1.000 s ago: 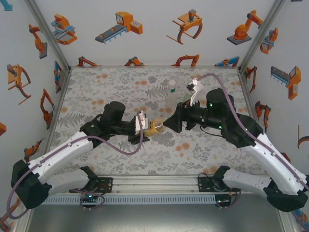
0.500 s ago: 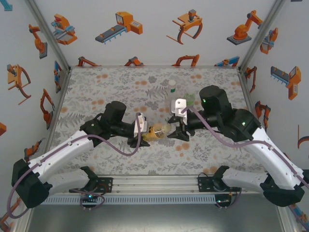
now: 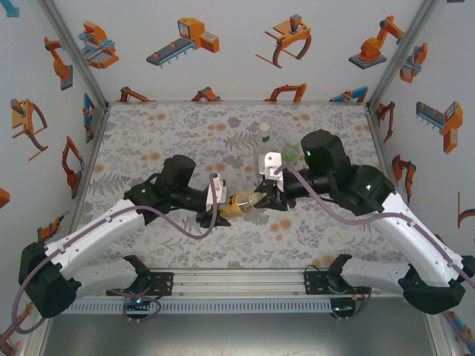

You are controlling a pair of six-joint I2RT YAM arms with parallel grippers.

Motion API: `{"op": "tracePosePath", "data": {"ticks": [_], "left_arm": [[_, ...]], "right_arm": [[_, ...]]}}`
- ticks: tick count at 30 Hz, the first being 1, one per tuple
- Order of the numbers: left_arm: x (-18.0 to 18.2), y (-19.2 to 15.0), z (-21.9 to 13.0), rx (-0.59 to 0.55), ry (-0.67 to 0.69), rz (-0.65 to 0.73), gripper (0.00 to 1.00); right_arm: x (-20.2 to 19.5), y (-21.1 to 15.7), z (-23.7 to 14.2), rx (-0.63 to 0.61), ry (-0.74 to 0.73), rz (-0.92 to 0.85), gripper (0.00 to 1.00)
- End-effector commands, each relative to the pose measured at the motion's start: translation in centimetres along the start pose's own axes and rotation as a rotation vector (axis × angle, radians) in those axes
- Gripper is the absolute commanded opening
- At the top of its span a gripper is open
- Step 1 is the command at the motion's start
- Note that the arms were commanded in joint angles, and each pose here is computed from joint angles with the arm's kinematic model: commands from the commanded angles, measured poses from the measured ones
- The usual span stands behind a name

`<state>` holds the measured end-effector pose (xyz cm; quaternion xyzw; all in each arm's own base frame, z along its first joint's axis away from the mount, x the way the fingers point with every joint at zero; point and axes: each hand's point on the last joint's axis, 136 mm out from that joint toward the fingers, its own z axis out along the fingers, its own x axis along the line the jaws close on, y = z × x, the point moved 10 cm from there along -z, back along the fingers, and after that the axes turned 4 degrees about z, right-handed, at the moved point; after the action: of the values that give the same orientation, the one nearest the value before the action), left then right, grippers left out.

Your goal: Screw on the bottle caps

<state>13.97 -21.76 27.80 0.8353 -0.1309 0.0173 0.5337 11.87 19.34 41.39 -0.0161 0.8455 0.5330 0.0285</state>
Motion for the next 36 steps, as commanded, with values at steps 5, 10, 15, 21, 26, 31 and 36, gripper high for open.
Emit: {"op": "tracePosePath", "data": {"ticks": [5, 10, 15, 21, 26, 31, 36], "left_arm": [[0.9, 0.9, -0.4, -0.021, 0.119, 0.047, 0.00], [2.1, 0.8, -0.3, 0.013, 0.236, 0.047, 0.00], [3.1, 1.0, -0.2, 0.027, 0.318, 0.050, 0.00], [3.6, 1.2, -0.2, 0.016, 0.353, 0.063, 0.00], [3.6, 1.1, 0.0, 0.025, 0.333, 0.066, 0.00], [3.1, 0.8, 0.2, 0.036, 0.261, 0.068, 0.00], [2.2, 0.8, 0.3, 0.016, 0.144, 0.068, 0.00]], "right_arm": [[-1.9, 0.2, 0.5, -0.102, -0.210, 0.477, 0.04], [-3.5, -1.2, 1.1, -0.150, -0.388, 0.904, 0.00], [-4.8, -1.8, 1.7, -0.164, -0.497, 1.281, 0.00], [-5.6, -1.9, 2.7, -0.094, -0.525, 1.406, 0.00], [-5.4, -1.4, 1.9, -0.132, -0.531, 1.374, 0.14], [-4.5, 0.3, -0.3, -0.164, -0.519, 1.145, 0.51], [-3.1, 2.1, -2.6, -0.160, -0.473, 0.775, 0.64]]}}
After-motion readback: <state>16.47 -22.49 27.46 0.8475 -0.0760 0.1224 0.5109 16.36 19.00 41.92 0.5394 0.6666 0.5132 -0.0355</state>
